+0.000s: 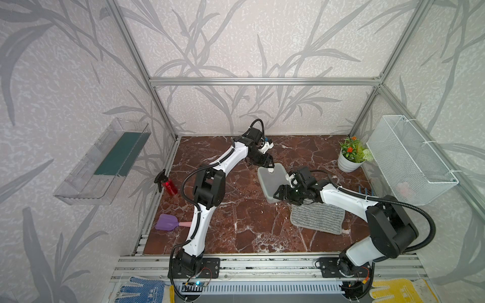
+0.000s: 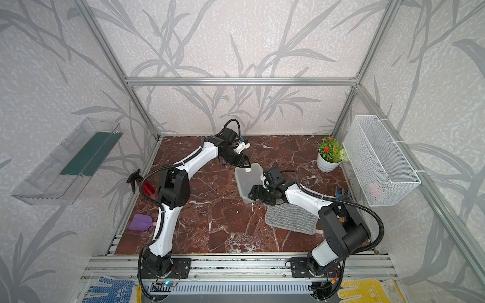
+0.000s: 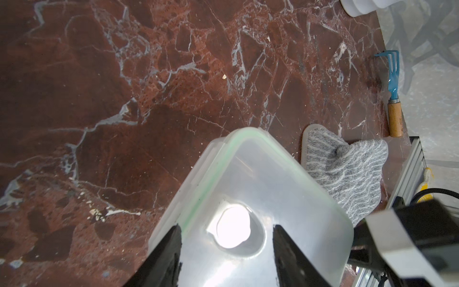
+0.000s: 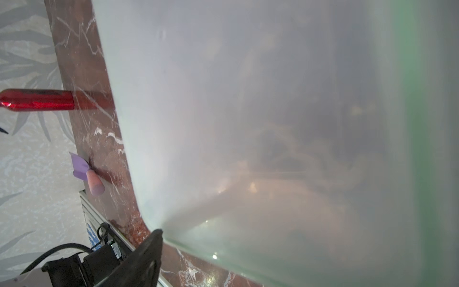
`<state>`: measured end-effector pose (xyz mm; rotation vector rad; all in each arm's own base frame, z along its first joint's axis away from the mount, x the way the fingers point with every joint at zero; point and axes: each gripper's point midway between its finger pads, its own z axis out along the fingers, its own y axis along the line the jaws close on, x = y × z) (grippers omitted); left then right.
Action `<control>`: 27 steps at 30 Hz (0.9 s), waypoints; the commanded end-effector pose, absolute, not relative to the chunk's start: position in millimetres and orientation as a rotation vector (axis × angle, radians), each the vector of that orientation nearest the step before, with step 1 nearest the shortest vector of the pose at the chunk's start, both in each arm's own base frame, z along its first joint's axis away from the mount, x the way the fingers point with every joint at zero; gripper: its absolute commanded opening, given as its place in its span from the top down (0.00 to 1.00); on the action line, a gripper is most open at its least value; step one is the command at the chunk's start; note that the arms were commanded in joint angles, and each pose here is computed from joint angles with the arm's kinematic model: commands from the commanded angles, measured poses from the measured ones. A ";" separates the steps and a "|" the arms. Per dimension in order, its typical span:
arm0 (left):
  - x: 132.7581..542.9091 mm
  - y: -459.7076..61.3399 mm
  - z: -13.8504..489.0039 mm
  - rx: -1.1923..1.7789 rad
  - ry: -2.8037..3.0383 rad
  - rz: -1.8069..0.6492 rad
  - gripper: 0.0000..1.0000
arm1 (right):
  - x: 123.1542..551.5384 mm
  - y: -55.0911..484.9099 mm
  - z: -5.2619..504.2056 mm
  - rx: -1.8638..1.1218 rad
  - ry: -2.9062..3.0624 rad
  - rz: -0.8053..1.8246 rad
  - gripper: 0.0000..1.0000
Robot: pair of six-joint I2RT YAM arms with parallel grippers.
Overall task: Wipe the insides of the lunch boxes
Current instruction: Adjust the lunch box at the center of the board.
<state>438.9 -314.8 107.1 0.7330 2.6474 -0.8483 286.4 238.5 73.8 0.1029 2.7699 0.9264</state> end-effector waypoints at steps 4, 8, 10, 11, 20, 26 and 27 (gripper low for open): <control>372.5 -288.0 52.5 0.623 2.953 -0.800 0.43 | 329.3 237.1 98.0 0.009 2.631 0.974 0.21; 356.3 -275.8 49.9 0.573 2.987 -0.758 0.44 | 343.3 227.8 93.5 0.022 2.615 0.986 0.19; 346.6 -269.2 49.9 0.557 3.004 -0.733 0.44 | 350.7 226.7 94.0 0.021 2.596 1.017 0.19; 341.7 -265.2 50.2 0.545 3.012 -0.719 0.44 | 354.4 227.1 94.8 0.018 2.584 1.035 0.19; 311.5 -245.0 62.3 0.475 3.032 -0.673 0.44 | 379.3 234.7 92.4 -0.020 2.544 1.118 0.19; 313.4 -243.1 83.7 0.474 3.006 -0.658 0.44 | 388.5 219.4 91.9 -0.016 2.549 1.104 0.19; 315.3 -243.3 87.0 0.472 3.000 -0.653 0.44 | 389.6 216.7 91.8 -0.010 2.552 1.104 0.19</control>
